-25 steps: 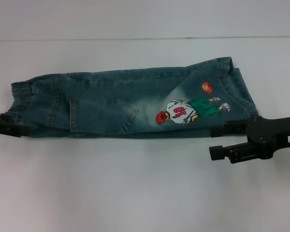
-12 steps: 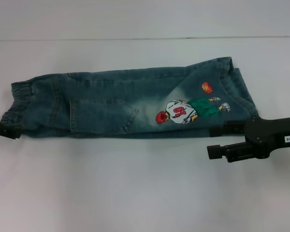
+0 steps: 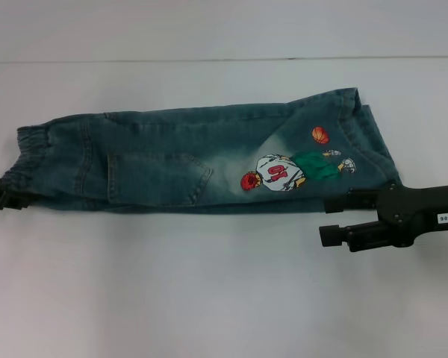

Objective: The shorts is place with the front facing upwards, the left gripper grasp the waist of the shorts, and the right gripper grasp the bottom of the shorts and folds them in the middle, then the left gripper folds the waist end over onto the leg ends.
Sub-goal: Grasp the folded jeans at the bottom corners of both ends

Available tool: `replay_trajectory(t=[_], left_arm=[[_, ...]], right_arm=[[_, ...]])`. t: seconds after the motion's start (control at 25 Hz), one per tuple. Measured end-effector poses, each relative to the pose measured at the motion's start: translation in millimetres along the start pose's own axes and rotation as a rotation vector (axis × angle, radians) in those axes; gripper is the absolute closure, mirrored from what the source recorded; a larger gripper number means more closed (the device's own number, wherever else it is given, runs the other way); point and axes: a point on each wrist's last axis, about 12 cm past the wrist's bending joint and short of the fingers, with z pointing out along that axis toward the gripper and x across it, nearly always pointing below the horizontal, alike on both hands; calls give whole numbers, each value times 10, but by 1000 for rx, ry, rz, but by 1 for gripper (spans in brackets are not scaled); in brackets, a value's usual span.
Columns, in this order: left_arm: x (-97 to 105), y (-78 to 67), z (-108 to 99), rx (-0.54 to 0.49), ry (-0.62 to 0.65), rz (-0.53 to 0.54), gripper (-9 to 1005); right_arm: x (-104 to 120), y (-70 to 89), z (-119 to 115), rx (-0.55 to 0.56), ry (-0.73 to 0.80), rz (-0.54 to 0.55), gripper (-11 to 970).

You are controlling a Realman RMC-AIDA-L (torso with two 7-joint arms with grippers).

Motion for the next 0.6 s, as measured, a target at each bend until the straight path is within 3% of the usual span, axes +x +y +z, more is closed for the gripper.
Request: replay_trajectory(t=[0.32, 0.6], left_arm=[[-14, -17, 3, 9, 4, 14, 573], [-64, -72, -24, 48, 2, 33, 893]], right_arm=[[-1, -4, 6, 2, -2, -5, 82], [-11, -38, 12, 32, -14, -6, 88]])
